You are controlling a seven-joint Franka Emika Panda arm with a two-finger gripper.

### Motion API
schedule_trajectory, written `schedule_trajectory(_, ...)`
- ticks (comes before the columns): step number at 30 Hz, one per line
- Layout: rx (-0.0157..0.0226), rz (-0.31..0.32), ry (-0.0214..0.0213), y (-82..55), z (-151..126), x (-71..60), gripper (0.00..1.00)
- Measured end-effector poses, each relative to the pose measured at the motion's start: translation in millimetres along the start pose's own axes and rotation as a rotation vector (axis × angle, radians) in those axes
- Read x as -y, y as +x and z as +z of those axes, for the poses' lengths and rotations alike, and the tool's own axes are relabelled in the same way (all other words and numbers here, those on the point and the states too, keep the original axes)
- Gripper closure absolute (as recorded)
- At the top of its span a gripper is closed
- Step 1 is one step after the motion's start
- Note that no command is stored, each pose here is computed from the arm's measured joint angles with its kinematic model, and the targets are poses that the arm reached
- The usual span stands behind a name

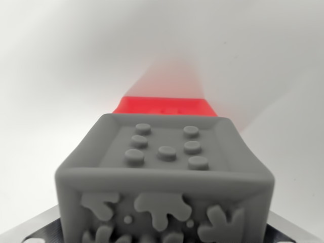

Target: Destack cube

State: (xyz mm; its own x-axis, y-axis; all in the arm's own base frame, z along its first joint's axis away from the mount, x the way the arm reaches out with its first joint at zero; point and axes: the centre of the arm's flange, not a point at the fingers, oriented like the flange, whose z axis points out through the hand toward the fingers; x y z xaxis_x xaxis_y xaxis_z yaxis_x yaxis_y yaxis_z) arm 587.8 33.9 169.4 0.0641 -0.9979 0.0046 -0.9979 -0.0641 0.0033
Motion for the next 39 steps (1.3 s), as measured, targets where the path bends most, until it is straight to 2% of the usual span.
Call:
schedule_trajectory(11, 0.0000, 0.000, -0.0002, 0.0, 0, 0.0, 1.00)
schedule_trajectory(17, 0.0003, 0.000, 0.0027, 0.0, -5, 0.5, 1.00)
schedule_trajectory(39, 0.0037, 0.001, 0.0047, 0.1, -44, 1.3, 1.00)
